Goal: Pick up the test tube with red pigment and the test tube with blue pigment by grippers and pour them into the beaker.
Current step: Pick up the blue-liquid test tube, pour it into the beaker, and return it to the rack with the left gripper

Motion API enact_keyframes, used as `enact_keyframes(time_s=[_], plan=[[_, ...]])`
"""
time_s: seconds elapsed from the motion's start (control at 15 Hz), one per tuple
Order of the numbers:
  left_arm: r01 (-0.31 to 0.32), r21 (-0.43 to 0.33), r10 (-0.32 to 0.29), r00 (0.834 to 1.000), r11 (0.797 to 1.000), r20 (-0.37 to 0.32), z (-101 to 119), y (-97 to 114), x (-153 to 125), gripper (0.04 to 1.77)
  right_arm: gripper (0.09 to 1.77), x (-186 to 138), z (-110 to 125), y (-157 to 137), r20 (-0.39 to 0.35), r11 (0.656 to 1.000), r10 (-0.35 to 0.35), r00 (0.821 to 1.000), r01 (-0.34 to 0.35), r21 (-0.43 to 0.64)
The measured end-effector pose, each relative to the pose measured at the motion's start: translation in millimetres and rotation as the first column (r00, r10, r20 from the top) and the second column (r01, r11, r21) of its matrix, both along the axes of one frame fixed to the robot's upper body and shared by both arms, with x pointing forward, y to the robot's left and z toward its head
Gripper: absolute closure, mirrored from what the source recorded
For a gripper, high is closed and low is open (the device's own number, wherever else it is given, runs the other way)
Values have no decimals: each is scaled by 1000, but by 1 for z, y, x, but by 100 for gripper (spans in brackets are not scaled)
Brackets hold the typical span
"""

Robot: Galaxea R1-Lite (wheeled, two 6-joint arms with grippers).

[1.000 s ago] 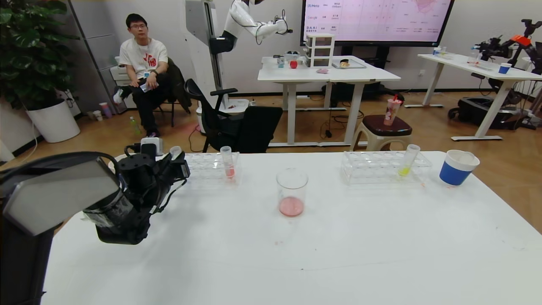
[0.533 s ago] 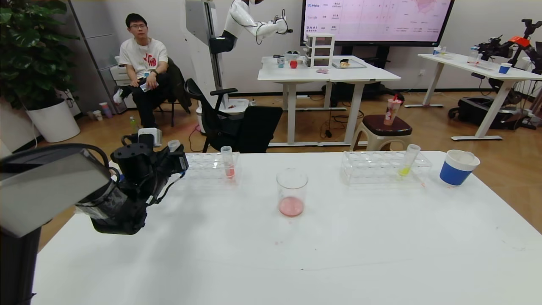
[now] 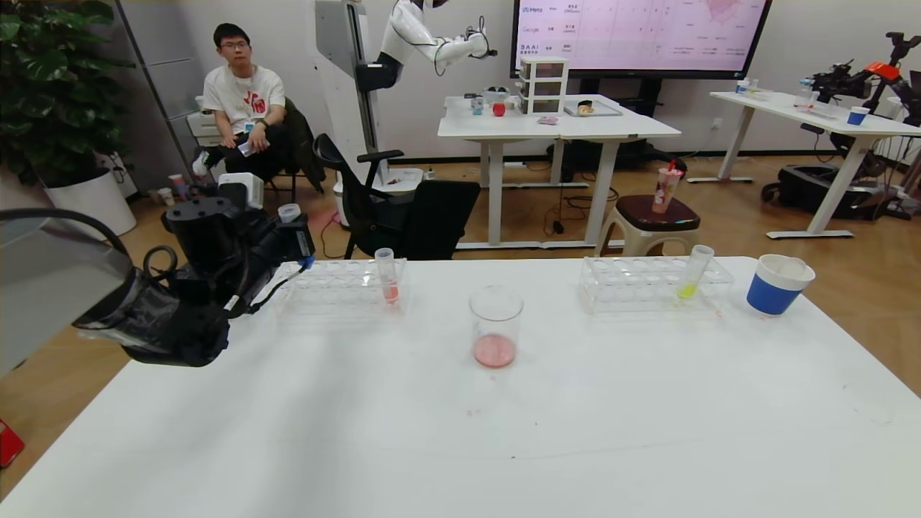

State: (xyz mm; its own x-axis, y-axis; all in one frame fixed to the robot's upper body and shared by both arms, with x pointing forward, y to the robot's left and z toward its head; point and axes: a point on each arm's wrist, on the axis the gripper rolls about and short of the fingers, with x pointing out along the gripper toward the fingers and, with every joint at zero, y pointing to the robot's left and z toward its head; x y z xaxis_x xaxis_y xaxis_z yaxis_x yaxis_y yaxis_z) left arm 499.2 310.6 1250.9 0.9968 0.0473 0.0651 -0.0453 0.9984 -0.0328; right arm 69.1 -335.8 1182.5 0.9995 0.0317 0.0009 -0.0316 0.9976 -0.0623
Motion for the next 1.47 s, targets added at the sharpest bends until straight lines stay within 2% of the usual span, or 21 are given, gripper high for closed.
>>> enact_keyframes(time_s=[0.2,0.33,0.47,0.67,0.8,0.87,1.0,1.13,1.27,1.33,1.47], plan=[[47,3,-47,999,999,-12,14,-14,-9,131,12,0,0,0,0,1000,0,1000,0,0],[134,8,-134,991,991,-20,30,-35,-17,131,12,0,0,0,0,1000,0,1000,0,0],[246,28,-246,969,969,-14,51,-61,-25,131,12,0,0,0,0,1000,0,1000,0,0],[354,67,-356,934,933,18,78,-99,-36,131,12,0,0,0,0,1000,0,1000,0,0],[409,113,-415,909,905,31,84,-123,-43,131,12,0,0,0,0,1000,0,1000,0,0],[427,162,-436,900,890,27,82,-133,-45,131,12,0,0,0,0,1000,0,1000,0,0],[461,261,-481,877,848,11,72,-147,-49,131,12,0,0,0,0,1000,0,1000,0,0],[494,331,-537,842,804,48,65,-159,-51,131,12,0,0,0,0,1000,0,1000,0,0],[496,447,-600,791,744,121,57,-168,-51,131,12,0,0,0,0,1000,0,1000,0,-1],[489,508,-634,757,708,155,50,-170,-49,131,12,0,0,0,0,1000,0,1000,0,0],[473,615,-689,706,631,164,32,-175,-45,131,12,0,0,0,0,1000,0,1000,0,0]])
